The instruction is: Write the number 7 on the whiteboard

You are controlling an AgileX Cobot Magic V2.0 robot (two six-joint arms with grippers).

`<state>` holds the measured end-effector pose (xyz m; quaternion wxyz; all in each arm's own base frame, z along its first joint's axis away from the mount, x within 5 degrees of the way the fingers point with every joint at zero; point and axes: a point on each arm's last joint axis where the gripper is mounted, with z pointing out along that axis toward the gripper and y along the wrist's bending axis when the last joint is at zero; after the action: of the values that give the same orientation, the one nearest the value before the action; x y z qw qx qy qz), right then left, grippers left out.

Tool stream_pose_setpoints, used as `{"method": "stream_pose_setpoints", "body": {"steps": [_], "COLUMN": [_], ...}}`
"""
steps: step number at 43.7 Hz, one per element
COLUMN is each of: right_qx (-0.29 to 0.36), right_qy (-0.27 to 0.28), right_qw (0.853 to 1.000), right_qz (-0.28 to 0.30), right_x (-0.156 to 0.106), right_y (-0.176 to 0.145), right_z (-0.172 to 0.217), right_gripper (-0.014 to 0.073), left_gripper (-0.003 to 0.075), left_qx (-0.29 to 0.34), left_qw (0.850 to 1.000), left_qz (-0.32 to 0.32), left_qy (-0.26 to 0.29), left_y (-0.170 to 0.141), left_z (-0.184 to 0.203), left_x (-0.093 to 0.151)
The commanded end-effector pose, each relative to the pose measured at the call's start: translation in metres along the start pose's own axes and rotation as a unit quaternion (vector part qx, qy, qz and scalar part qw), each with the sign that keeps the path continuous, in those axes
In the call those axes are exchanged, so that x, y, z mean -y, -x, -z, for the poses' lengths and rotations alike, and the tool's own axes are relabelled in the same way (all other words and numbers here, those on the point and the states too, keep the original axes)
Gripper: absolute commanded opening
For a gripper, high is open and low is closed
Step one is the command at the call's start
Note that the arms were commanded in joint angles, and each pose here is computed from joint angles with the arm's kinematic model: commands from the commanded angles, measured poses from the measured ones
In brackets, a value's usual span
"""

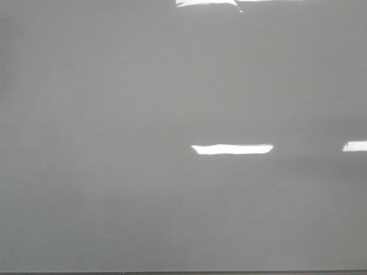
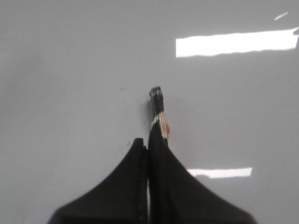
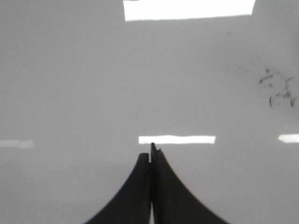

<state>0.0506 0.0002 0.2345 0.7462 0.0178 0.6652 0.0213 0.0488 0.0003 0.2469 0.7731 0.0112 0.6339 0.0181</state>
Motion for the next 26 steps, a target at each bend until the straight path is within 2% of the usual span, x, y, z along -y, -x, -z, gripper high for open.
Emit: {"method": "stream_pose_setpoints", "body": {"steps": [1,7,15,21,26], "right_qx": [0.076,0.066,0.016,-0.035,-0.083], "right_qy": [0.000,0.001,0.001,0.000,-0.001], "right_qw": [0.997,0.998,1.000,0.999,0.996], "right_qz": [0.012,0.016,0.016,0.016,0.016], "right_x": [-0.002,-0.005,-0.007,-0.008,-0.009], "right_y": [0.044,0.083,0.125,0.145,0.145], "right_z": [0.009,0.011,0.001,-0.016,-0.032], "right_gripper": [-0.0069,-0.0069,-0.0069,-0.0069,-0.0069], "left_gripper": [-0.0020,-0.0020,-0.0020,-0.0020,-0.0020], "left_qx": [0.069,0.046,-0.011,-0.046,-0.070], "left_qw": [0.998,0.999,1.000,0.999,0.997], "left_qz": [0.011,0.011,0.011,0.010,0.010], "left_qy": [-0.001,-0.003,-0.006,-0.008,-0.009], "left_y": [0.048,0.083,0.124,0.140,0.137], "left_z": [0.006,0.004,-0.013,-0.031,-0.046], "left_x": [-0.002,-0.003,-0.004,-0.005,-0.005]}}
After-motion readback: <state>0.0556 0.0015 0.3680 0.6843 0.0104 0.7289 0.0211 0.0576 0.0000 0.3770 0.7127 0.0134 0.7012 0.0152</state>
